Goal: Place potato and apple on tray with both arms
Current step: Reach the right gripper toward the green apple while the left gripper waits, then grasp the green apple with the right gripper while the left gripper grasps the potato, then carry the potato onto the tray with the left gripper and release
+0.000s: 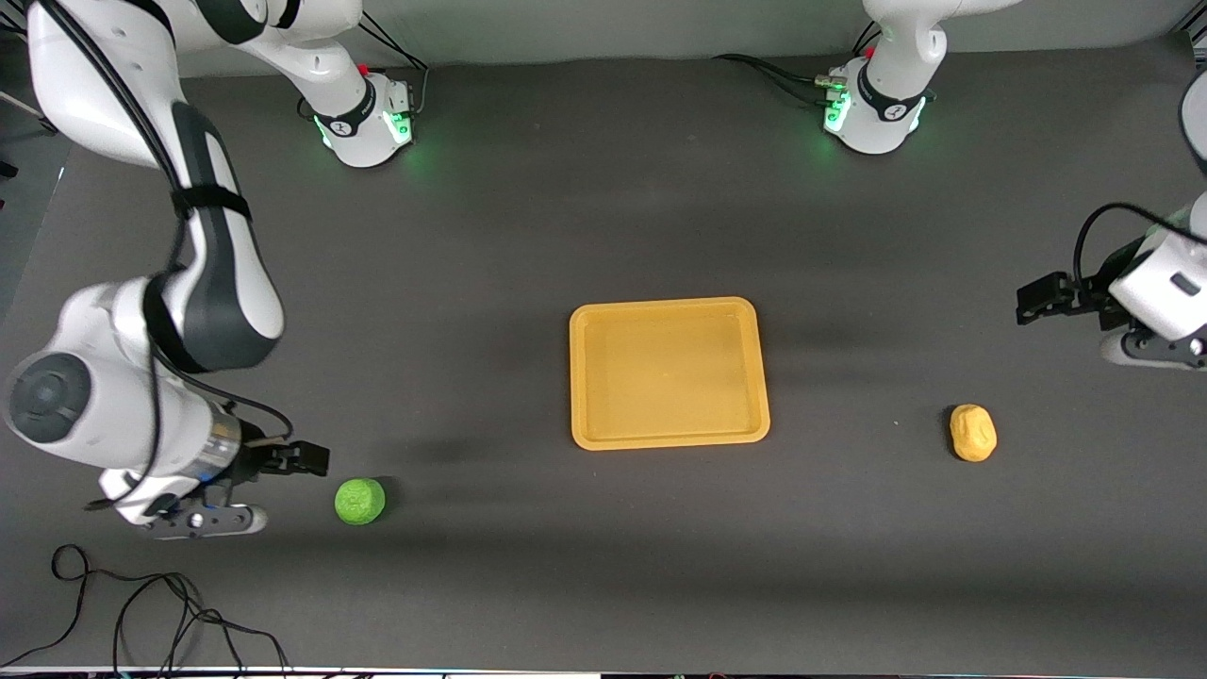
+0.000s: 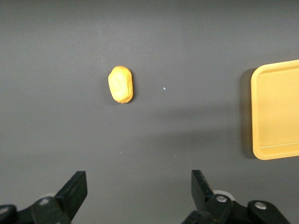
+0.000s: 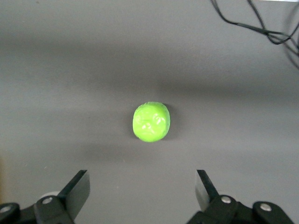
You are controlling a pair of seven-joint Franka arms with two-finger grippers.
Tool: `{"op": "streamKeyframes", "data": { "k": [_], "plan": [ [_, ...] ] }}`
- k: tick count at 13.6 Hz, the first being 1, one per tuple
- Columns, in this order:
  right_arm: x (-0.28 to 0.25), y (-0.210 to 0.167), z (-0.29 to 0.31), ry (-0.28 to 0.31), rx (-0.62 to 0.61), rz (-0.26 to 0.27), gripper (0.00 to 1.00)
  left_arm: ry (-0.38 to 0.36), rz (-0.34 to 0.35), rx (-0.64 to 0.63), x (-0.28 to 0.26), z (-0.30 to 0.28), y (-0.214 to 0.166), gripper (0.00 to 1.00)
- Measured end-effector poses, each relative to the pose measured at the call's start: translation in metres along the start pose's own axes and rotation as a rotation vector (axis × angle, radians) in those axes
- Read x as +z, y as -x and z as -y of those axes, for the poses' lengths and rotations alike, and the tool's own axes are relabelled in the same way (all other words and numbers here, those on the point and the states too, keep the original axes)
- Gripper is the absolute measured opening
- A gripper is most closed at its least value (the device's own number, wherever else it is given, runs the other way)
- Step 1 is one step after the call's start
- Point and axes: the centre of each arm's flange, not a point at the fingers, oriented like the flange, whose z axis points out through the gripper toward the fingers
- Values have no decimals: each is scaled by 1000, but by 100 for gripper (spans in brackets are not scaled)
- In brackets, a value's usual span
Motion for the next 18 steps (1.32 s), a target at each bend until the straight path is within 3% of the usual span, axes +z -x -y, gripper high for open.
{"op": "streamKeyframes", "data": {
  "k": [3,8,12,13,16,18],
  "plan": [
    [42,-6,1,-2,0,-19,100,20,26,15,77,36,-32,100],
    [123,-12,2,-10,-1,-103,100,66,114,16,237,56,-68,96],
    [158,-6,2,-14,-2,-141,100,51,51,35,312,70,-84,97],
    [161,-4,2,-14,-2,-135,100,47,49,50,321,71,-85,93],
    [174,0,0,-12,0,-115,100,49,43,55,312,69,-92,56],
    [179,1,-1,-10,1,-107,95,58,62,27,291,58,-95,56]
  ]
}}
